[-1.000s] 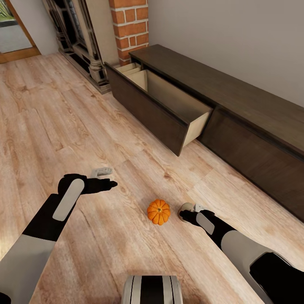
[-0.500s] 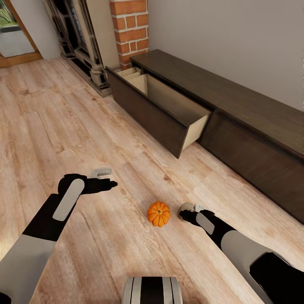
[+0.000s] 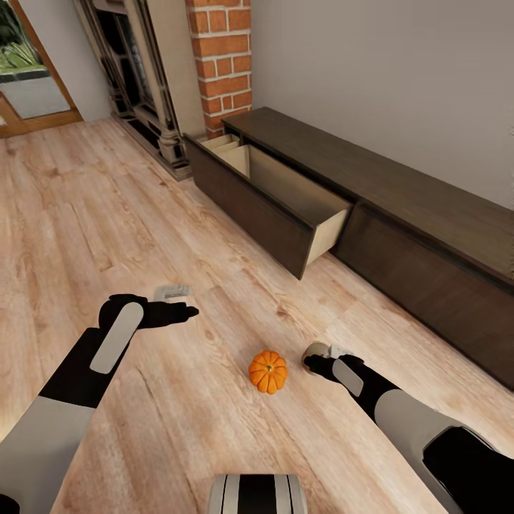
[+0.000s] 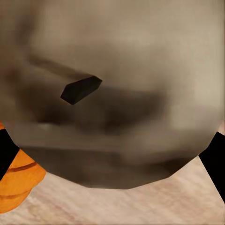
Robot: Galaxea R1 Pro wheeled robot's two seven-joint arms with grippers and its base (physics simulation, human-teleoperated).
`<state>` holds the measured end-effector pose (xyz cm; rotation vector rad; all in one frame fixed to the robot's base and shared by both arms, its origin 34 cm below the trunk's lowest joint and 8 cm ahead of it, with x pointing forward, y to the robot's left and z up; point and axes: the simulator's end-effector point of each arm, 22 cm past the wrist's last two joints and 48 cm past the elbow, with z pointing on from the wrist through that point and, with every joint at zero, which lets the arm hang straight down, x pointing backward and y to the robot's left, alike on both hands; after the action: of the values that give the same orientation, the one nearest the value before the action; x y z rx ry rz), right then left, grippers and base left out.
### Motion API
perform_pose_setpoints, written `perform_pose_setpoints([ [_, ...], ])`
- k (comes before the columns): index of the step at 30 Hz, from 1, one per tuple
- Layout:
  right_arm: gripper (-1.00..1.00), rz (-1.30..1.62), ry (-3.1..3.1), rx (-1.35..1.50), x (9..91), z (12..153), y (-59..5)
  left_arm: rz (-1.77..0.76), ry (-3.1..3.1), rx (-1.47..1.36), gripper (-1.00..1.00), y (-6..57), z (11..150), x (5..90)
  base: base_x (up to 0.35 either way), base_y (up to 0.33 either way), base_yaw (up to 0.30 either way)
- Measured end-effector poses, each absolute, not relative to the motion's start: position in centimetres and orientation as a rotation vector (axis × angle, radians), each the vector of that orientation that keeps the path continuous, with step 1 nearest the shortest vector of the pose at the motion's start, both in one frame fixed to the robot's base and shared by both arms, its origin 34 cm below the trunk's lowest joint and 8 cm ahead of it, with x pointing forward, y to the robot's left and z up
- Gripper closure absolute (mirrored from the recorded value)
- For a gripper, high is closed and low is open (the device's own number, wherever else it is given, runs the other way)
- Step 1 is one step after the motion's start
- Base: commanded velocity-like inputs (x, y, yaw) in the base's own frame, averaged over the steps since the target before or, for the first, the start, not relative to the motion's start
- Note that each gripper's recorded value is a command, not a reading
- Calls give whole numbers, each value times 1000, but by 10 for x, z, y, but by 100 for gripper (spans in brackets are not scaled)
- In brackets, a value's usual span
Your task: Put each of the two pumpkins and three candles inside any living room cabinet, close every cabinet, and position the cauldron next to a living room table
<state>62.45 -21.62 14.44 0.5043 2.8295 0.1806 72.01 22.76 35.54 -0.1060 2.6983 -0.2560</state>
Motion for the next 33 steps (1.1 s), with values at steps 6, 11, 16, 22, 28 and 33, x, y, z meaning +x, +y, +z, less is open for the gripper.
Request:
perform_pose_setpoints([
  [6,100,188,2799,503,635,159,-217,-252,2681,-107,-100,229,369,722,0,0,0],
  [11,100,197,2774,501,643,172,-216,-210,2667,-115,-100,236,381,725,0,0,0],
  [16,100,204,2751,494,651,185,-216,-166,2652,-124,-100,243,393,726,0,0,0],
  [22,100,214,2727,490,658,200,-214,-159,2629,-124,-100,244,409,728,0,0,0],
  [28,100,224,2701,485,666,215,-214,-157,2607,-122,-100,245,425,730,0,0,0],
  [33,100,243,2670,470,676,232,-209,-157,2587,-120,-100,245,438,731,0,0,0],
])
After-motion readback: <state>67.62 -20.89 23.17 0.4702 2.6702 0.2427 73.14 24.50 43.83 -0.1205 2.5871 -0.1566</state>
